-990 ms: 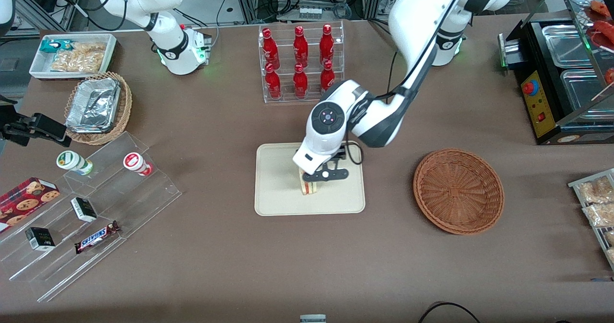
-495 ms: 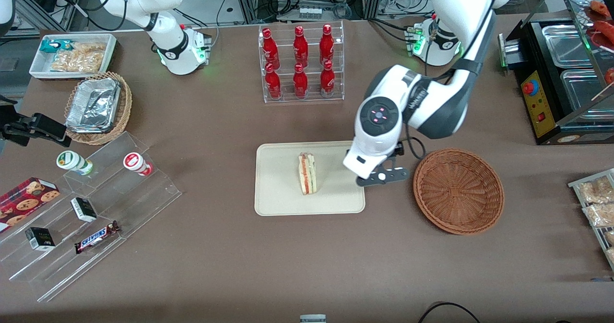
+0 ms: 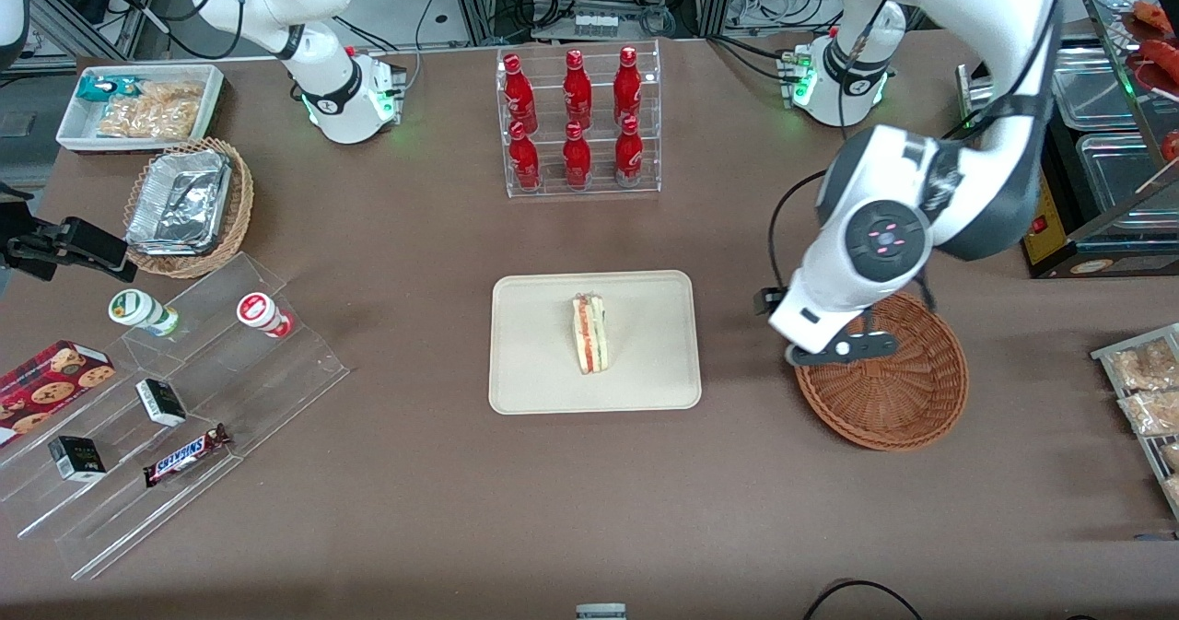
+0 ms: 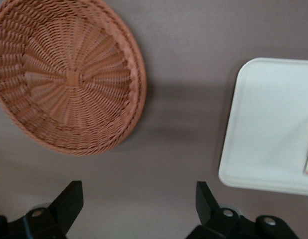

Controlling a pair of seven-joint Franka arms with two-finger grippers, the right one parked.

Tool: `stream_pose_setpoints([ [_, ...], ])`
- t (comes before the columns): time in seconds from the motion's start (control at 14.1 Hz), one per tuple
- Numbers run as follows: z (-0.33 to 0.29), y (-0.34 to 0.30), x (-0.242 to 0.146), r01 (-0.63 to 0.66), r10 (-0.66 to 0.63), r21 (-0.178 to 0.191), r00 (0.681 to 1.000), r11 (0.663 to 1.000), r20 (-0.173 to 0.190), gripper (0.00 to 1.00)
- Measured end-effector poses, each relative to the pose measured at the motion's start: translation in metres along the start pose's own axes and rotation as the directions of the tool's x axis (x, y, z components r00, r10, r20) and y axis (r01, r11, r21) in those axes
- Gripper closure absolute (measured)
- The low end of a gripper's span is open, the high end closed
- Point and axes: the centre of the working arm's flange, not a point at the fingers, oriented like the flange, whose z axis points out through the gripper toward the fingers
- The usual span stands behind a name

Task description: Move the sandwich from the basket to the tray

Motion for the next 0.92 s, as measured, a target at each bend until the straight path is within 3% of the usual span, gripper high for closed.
stream_pose_setpoints([
  [0.35,-0.062,-0.084,-0.033,-0.076,0.076,-0.016,0.996,0.997,0.038,0.0],
  [0.64,-0.094,-0.132,-0.051,-0.171,0.171,-0.03,0.985,0.985,0.017,0.0],
  [0.92,-0.117,-0.177,-0.057,-0.207,0.206,-0.043,0.978,0.977,-0.033,0.0],
])
